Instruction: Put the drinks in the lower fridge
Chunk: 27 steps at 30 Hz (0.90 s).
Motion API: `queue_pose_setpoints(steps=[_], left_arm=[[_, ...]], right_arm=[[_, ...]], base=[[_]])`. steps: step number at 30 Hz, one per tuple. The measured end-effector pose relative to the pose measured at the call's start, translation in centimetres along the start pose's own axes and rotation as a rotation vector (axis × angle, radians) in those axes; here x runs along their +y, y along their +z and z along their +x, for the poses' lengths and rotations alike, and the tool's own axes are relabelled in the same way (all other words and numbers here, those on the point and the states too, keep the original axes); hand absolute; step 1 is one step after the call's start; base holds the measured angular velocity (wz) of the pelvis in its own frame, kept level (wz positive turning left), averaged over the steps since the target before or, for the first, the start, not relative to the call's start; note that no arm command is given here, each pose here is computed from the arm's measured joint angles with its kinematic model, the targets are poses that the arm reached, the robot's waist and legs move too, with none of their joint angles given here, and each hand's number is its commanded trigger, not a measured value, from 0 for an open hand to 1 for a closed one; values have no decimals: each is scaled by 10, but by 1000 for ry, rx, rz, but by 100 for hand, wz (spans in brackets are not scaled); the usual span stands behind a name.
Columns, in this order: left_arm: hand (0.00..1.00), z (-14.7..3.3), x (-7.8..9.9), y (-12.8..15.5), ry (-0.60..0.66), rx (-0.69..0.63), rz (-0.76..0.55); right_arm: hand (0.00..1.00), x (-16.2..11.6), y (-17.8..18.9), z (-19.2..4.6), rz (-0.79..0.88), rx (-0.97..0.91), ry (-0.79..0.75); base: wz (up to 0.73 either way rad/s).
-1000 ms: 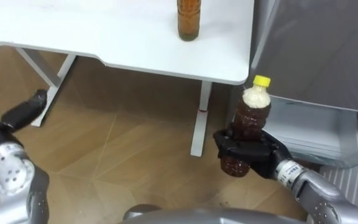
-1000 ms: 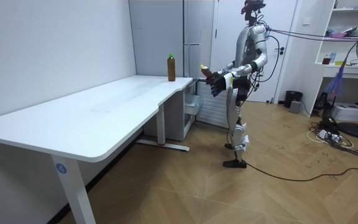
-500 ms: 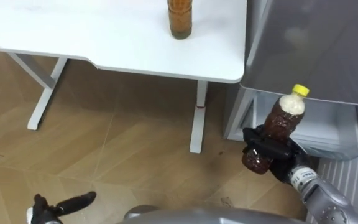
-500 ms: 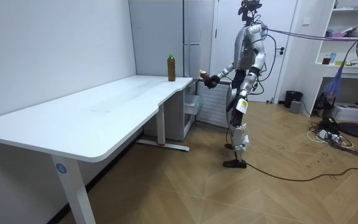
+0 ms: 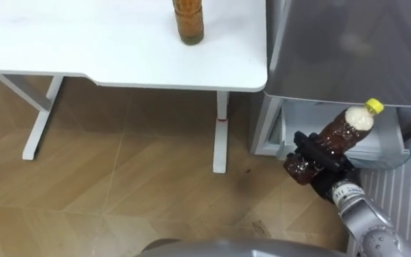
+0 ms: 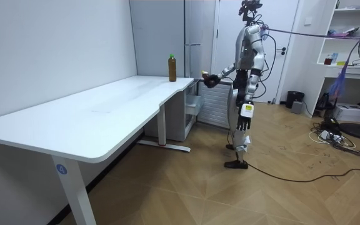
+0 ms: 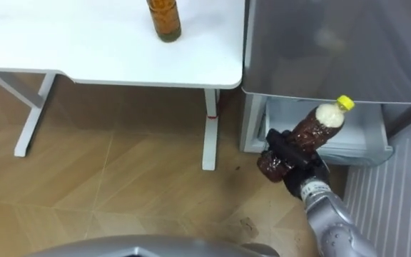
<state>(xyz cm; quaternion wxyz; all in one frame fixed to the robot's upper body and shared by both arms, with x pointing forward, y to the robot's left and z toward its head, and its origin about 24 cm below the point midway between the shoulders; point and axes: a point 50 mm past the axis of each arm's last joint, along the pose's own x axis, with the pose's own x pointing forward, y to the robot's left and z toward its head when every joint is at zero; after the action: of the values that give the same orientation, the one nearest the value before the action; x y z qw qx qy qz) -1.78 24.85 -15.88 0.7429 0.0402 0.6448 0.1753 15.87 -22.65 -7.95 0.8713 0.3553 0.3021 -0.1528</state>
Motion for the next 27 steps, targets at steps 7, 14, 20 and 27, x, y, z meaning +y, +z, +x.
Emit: queue_pose_setpoints(steps=[7,14,20,27], left_arm=[[0,0,-9,2,-46,1,152],[0,2,-14,12,-99,-15,202],[0,3,-17,27,-111,-49,261],[0,5,-22,54,-127,-118,270]], right_arm=[[100,3,3,2,243,-22,-24],[100,-1,12,14,470,-49,-50],[100,3,27,32,625,-93,-70],[100,16,55,54,704,-156,-79]], base=[[0],[4],[6],[12]])
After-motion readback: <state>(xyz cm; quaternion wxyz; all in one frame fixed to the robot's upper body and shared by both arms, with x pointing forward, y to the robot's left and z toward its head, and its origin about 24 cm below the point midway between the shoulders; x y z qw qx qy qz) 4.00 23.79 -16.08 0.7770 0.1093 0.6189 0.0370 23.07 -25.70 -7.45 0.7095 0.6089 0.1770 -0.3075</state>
